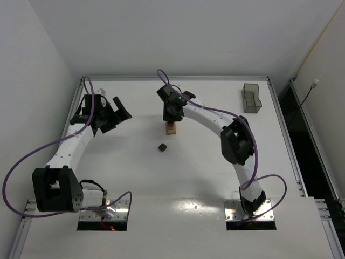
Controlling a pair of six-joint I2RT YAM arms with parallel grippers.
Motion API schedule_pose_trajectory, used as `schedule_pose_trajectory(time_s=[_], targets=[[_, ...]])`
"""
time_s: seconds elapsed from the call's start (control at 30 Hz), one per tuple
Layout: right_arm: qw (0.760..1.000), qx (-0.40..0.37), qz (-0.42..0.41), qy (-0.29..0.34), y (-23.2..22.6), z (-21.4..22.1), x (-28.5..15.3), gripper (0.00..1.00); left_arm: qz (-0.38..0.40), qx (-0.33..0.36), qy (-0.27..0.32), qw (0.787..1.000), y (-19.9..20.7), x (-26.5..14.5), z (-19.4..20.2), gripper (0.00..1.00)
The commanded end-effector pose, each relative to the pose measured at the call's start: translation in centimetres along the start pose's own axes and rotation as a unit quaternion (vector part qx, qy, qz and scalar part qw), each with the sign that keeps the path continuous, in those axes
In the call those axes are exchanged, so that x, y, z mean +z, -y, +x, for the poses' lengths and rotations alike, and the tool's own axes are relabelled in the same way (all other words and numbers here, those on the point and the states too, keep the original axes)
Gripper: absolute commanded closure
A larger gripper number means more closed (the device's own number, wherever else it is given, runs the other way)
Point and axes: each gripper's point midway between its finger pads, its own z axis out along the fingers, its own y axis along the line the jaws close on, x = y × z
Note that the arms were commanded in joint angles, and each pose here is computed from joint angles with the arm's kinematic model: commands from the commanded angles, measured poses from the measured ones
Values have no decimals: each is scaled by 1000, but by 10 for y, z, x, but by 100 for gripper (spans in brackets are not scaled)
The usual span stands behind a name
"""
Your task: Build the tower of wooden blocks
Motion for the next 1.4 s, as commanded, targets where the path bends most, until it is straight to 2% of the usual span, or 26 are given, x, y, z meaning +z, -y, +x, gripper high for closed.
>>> schedule_pose_trajectory(time_s=[0.0, 0.33, 0.43, 0.47, 0.57, 0.6, 0.7, 0.77, 0.93, 1.03, 1.07, 1.1, 1.17, 1.2, 1.27, 1.37], targets=[[1000, -2, -12, 8, -5, -2, -3, 100, 18, -3, 18, 1000, 7, -6, -9, 1], [1000, -2, -12, 8, -5, -1, -2, 100, 23, -1, 25, 999, 9, -9, -12, 1], [1000, -6, -18, 9, -7, -1, -2, 84, 27, -1, 23, 999, 11, -9, -11, 1], [1000, -6, -22, 6, -9, 0, -2, 69, 27, -1, 23, 999, 11, -9, -11, 1], [1000, -10, -29, 6, -12, -2, -4, 47, 27, -1, 23, 999, 11, -9, -11, 1], [999, -9, -32, 10, -13, -4, -4, 34, 27, -1, 23, 999, 11, -9, -11, 1], [999, -13, -32, 10, -14, -5, -2, 16, 27, -1, 23, 999, 11, -9, -11, 1], [999, -17, -34, 13, -15, -6, -1, 9, 27, -1, 23, 999, 11, -9, -11, 1], [996, -45, -61, 39, -21, -22, -20, 5, 24, 2, 18, 1000, 8, -7, -8, 1], [990, -81, -81, 77, -16, -38, -55, 3, 28, 16, 13, 999, 5, -12, 1, 1], [989, -101, -78, 76, -7, -30, -58, 1, 29, 12, -5, 999, 1, -12, 15, 1], [982, -112, -102, 113, -7, -45, -92, 0, 35, 18, -10, 999, 0, -13, 21, 1], [973, -167, -89, 132, 19, -40, -104, 0, 50, 22, -27, 998, 1, -18, 43, 1], [965, -174, -83, 177, 35, -57, -139, 0, 60, 27, -34, 997, 3, -21, 51, 1], [952, -235, -53, 192, 69, -47, -145, 0, 87, 37, -47, 994, 8, -29, 74, 1], [922, -302, -28, 241, 103, -42, -175, 7, 107, 33, -67, 991, 10, -32, 97, 1]])
